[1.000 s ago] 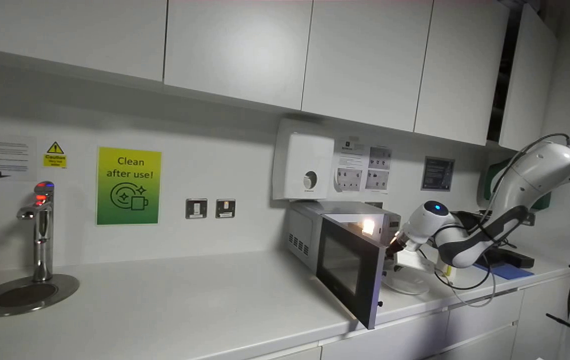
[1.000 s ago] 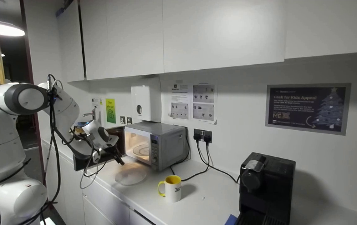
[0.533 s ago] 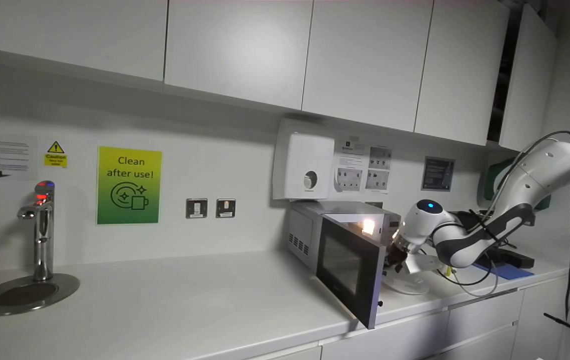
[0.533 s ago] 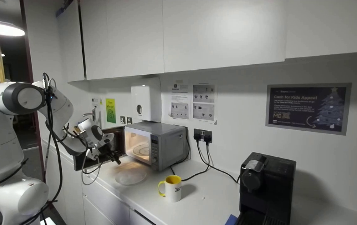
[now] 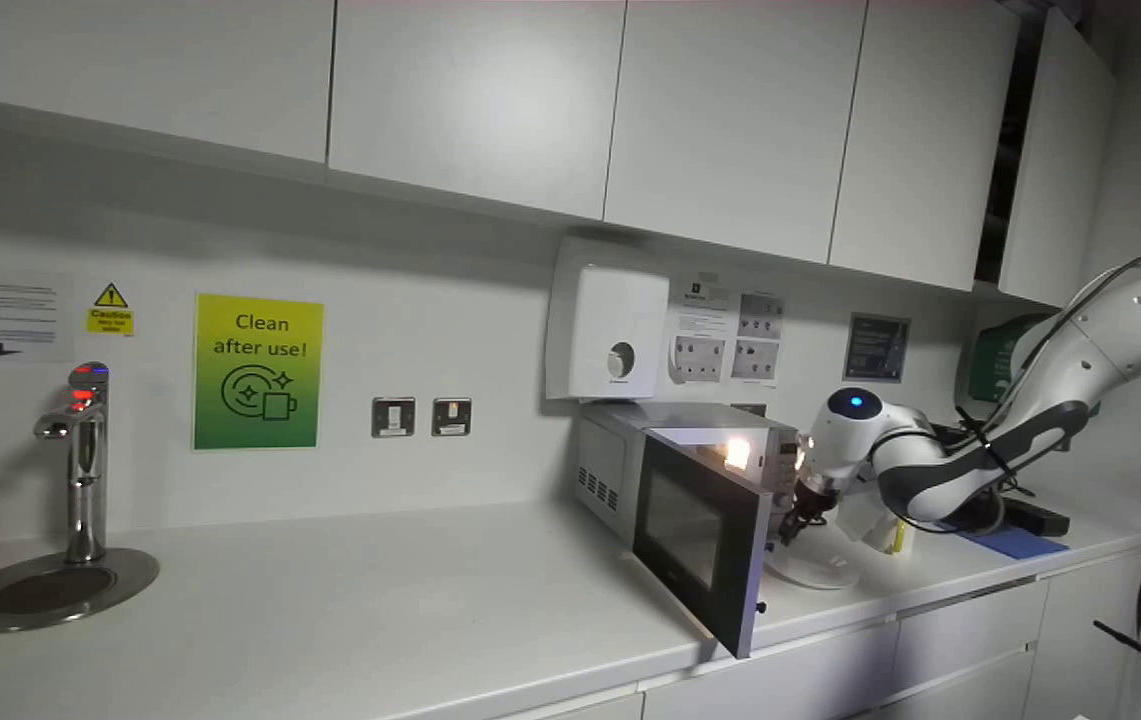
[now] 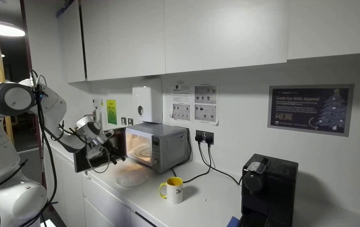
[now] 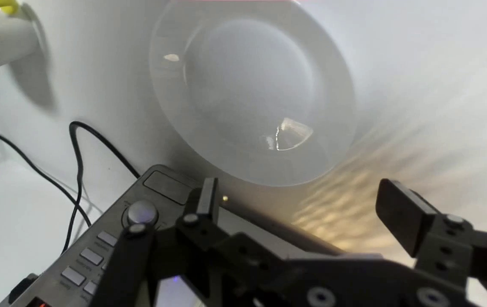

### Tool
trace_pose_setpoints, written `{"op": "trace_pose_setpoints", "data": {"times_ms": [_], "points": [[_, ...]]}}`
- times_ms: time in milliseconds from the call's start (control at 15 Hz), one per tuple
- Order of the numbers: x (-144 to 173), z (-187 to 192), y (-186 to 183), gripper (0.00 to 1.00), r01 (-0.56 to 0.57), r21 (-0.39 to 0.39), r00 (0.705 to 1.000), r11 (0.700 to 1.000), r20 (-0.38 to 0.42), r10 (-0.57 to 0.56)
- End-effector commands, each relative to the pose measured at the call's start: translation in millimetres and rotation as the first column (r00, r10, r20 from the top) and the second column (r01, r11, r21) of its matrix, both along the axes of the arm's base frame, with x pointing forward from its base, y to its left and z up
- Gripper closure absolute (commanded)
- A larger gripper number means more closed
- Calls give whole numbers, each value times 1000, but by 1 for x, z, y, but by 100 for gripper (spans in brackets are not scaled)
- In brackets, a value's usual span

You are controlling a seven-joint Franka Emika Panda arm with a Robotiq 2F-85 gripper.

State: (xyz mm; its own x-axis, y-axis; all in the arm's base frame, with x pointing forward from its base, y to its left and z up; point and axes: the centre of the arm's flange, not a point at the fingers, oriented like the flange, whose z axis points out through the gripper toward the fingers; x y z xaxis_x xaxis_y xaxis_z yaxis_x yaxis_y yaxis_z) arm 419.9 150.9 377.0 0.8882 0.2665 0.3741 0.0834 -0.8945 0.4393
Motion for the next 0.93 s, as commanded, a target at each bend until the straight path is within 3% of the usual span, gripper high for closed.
{"op": "trace_pose_setpoints", "data": {"times_ms": [0,333,867], "points": [[-1,2,-9,0,-71,-132,997,989,-19,69],[6,-13,-13,0,-120,-183,993,976,-34,116],[4,-38,0,0,-175,-182,983,967,-77,164]]}}
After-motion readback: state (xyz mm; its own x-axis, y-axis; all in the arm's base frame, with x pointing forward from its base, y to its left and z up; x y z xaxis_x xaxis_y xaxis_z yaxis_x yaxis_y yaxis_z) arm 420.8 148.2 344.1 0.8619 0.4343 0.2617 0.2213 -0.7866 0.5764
